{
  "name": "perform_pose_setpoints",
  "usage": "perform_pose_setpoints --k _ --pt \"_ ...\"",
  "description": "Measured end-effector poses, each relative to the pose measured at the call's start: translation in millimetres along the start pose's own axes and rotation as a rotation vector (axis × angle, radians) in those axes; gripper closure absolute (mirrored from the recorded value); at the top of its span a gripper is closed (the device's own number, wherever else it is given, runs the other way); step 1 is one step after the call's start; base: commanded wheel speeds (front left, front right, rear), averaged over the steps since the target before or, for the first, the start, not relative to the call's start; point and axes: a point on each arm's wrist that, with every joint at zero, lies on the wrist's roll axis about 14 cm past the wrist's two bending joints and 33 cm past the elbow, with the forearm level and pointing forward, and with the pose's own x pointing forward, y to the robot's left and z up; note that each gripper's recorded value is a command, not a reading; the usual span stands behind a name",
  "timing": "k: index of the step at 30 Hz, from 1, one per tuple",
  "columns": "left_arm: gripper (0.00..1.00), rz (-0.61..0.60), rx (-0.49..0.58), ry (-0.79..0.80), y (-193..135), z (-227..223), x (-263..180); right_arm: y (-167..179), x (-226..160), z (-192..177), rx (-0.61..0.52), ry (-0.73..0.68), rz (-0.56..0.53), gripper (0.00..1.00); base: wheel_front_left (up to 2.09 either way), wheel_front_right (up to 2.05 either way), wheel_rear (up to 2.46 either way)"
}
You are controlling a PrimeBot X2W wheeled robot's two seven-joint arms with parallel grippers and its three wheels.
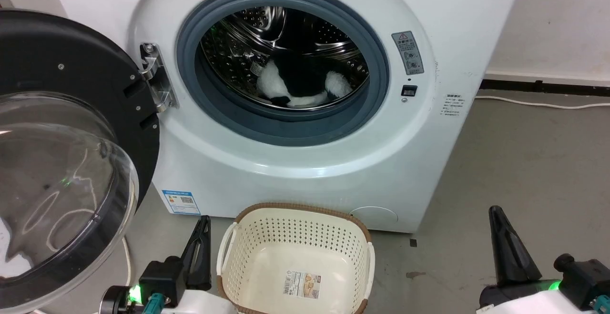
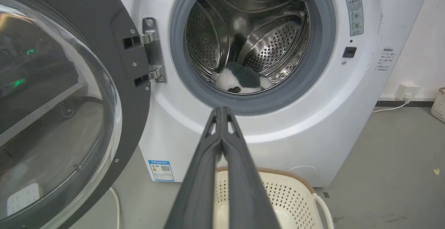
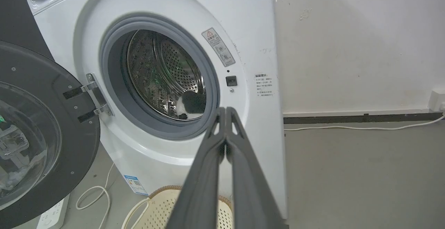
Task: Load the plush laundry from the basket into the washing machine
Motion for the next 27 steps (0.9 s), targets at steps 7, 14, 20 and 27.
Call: perform_pose_setpoints --k 7,14,20,27 --pt "1.0 -0.004 0.005 0.005 0.0 0.4 1.0 -0.6 -0.4 -1.7 -0.017 0.015 0.0 1.0 0.0 0.0 0.0" --pt "1.0 -0.001 0.01 0.015 0.4 0.1 2.2 -1.3 -1.1 -4.4 -0.036 0.034 0.0 1.0 0.0 0.0 0.0" --pt "1.0 -0.003 0.012 0.019 0.3 0.9 3.2 -1.5 -0.4 -5.2 -0.052 0.045 0.002 1.0 0.0 0.0 0.0" --pt "1.0 0.0 0.021 0.025 1.1 1.0 4.2 -2.0 0.0 -6.3 -0.071 0.057 0.002 1.0 0.0 0.0 0.0"
